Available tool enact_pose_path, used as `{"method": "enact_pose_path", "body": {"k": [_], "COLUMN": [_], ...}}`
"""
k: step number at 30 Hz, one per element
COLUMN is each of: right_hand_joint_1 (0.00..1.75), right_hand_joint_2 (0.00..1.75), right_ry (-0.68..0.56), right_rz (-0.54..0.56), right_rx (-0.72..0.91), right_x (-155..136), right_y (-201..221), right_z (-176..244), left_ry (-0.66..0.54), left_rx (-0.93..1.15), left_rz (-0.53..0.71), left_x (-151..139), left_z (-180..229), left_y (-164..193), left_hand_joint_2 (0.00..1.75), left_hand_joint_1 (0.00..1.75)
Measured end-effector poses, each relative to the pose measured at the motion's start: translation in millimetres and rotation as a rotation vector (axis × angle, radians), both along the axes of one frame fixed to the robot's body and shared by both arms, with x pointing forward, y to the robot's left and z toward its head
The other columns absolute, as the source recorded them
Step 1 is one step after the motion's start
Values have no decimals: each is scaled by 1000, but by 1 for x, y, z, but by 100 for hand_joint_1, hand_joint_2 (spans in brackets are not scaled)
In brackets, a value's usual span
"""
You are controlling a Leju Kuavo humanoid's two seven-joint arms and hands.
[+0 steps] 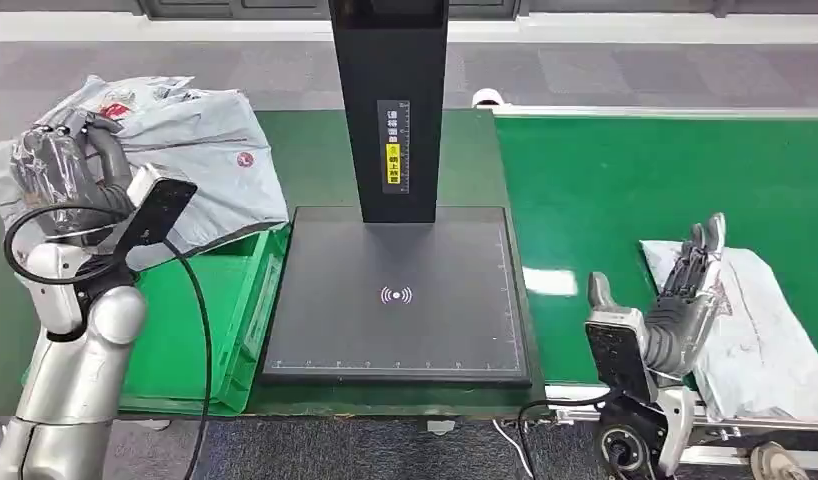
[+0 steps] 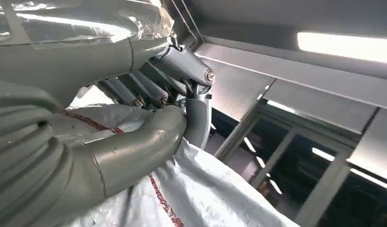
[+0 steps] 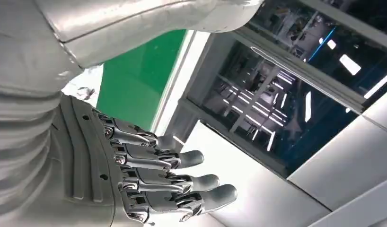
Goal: Moved the parcel from conveyor to table for the left to box.
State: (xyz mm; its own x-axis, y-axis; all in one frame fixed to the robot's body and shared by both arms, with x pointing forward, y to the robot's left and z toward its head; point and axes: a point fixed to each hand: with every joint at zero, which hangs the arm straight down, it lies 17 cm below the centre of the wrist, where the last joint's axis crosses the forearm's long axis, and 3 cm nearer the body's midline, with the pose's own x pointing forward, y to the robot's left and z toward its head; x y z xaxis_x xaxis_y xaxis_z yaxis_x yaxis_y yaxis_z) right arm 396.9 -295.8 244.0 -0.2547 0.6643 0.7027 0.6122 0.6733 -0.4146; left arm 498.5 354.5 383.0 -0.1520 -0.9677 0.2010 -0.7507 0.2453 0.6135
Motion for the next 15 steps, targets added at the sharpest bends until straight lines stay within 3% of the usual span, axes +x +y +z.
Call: {"method": "enact_pose_path", "body": {"k": [7,15], "right_hand_joint_1": [0,0], "right_hand_joint_2": [175,175], "right_ry": [0,-4], "right_rz": [-6,-4], "right_rx": [-5,-7], "right_x": [-2,-3], "right_y": [0,0], "right_z": [2,5], "left_ry": [93,155], "left_rx": [76,74], "left_rz": [168,219], "left_x": [-1,-3], "left_z": [-34,-64], "left_y": [41,63], "left_hand_joint_2": [175,175], "left_hand_joint_1": [175,175]}}
